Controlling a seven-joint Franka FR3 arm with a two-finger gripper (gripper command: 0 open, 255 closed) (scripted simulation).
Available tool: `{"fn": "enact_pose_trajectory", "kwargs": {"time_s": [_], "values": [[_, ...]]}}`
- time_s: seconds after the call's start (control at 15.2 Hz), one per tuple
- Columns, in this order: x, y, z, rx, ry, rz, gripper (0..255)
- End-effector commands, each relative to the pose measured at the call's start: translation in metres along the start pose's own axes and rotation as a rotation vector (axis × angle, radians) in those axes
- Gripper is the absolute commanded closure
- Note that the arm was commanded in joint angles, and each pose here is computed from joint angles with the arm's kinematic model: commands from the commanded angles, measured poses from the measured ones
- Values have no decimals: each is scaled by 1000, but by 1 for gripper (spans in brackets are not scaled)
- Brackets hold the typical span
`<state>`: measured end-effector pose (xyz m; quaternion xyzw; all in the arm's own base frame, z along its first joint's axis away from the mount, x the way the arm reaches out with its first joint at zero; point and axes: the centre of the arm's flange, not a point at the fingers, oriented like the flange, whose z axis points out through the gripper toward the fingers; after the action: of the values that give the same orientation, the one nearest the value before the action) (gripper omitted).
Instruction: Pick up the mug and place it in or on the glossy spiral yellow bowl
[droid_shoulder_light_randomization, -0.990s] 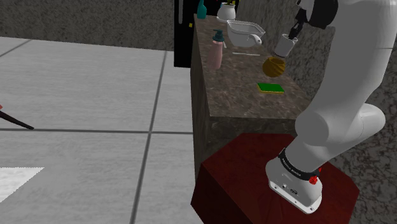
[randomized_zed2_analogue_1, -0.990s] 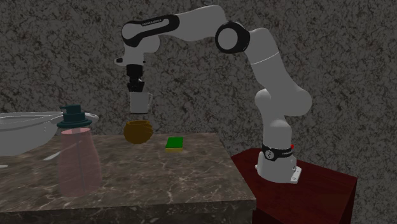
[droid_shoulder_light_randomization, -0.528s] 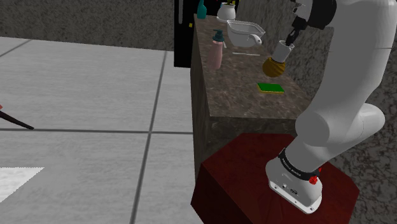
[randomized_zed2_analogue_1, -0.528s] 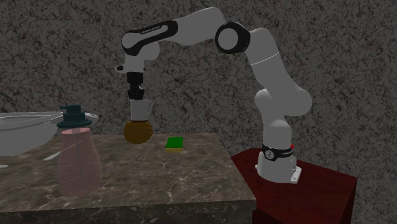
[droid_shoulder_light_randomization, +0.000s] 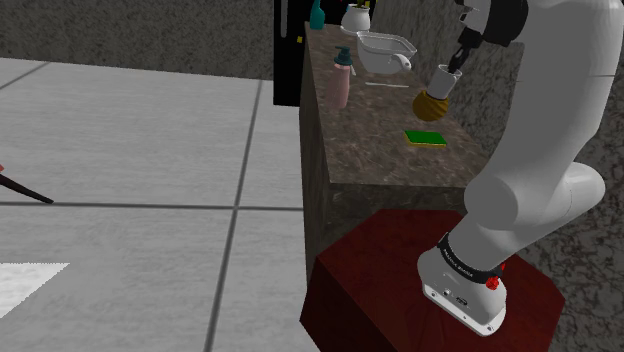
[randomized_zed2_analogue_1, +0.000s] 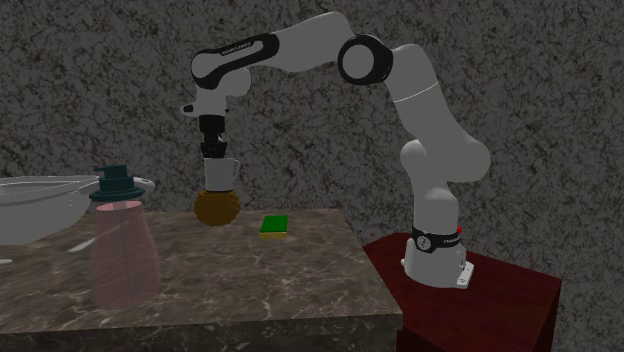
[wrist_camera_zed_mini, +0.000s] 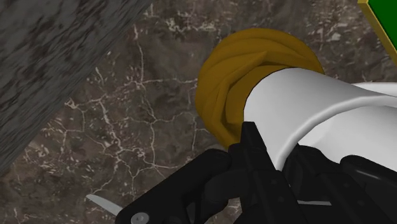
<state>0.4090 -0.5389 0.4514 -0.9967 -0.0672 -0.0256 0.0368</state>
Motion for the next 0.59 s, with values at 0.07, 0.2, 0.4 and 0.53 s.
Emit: {"fn": "enact_pose_trajectory", "kwargs": {"time_s": [0.07,0.2,0.4,0.53], "values": [[0,0,1,2,-1,0,0],[0,0,1,2,-1,0,0],[0,0,-12,2,-1,0,0],[0,0,-38,2,-1,0,0]]}}
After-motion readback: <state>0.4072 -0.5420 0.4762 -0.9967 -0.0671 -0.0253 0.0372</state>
